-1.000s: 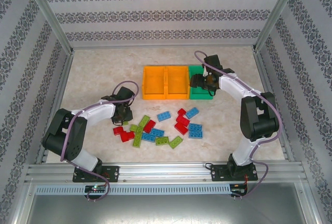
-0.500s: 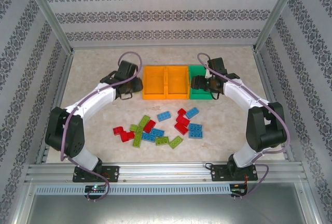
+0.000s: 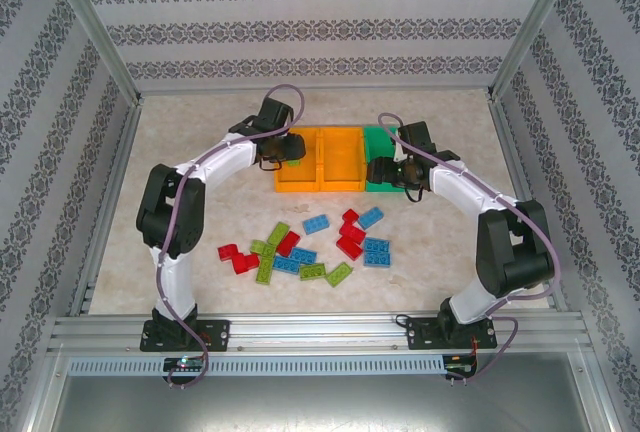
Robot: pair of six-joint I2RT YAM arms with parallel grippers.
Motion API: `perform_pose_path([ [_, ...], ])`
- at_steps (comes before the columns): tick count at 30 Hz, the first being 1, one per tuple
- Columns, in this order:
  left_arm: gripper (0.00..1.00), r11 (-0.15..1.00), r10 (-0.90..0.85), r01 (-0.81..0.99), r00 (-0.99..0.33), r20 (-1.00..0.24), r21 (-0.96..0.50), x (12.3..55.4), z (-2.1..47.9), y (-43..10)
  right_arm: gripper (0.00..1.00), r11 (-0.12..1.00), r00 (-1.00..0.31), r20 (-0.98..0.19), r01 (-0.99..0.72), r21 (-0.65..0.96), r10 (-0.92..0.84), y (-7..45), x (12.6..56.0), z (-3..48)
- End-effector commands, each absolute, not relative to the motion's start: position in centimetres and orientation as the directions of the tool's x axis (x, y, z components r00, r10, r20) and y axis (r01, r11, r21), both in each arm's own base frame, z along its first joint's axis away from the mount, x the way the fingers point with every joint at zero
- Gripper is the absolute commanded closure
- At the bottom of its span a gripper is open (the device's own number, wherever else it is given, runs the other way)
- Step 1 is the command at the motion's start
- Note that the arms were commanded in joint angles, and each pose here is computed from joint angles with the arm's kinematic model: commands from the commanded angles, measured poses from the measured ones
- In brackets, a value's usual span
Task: Sort the legos into containers by color
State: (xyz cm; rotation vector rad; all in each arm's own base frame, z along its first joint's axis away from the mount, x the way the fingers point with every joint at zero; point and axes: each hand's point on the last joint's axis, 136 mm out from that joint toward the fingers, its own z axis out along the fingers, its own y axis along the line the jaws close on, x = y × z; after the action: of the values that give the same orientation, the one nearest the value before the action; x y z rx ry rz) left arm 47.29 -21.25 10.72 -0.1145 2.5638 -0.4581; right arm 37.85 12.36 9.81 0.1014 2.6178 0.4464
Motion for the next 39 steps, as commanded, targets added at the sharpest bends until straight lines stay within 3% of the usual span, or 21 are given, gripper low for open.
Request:
perform_pose_path([
  [1,0.42,0.939,-0.14,0.043,-0.858,-0.494,-0.341,47.0,12.0,-22.4,0.23,0.939,-0.872,-0.468,-0.033,0.343,0.141,12.9,37.4,10.9],
  [5,0.26,0.951,-0.102,0.071,-0.847,-0.521,-0.302,45.9,12.8,-22.8,0.22,0.946,-0.872,-0.473,-0.035,0.323,0.129,12.5,37.1,10.7],
  [10,0.19,0.97,-0.058,0.086,-0.828,-0.557,-0.229,43.8,13.8,-22.4,0.18,0.939,-0.856,-0.514,-0.129,0.318,0.057,14.0,36.1,12.0],
  [18,0.0,0.98,-0.178,-0.079,-0.763,-0.621,-0.184,39.9,14.7,-16.9,0.15,0.914,-0.854,-0.488,-0.33,0.236,-0.182,21.9,30.1,11.2],
  [26,0.0,0.978,-0.163,-0.207,-0.782,-0.602,0.004,34.8,13.4,-9.4,0.09,0.889,-0.845,-0.415,-0.43,0.155,-0.337,28.6,26.7,7.6],
  [39,0.0,0.964,-0.222,-0.264,-0.764,-0.606,-0.02,31.9,13.0,-6.6,0.1,0.901,-0.866,-0.335,-0.423,0.094,-0.371,29.9,27.2,4.0],
])
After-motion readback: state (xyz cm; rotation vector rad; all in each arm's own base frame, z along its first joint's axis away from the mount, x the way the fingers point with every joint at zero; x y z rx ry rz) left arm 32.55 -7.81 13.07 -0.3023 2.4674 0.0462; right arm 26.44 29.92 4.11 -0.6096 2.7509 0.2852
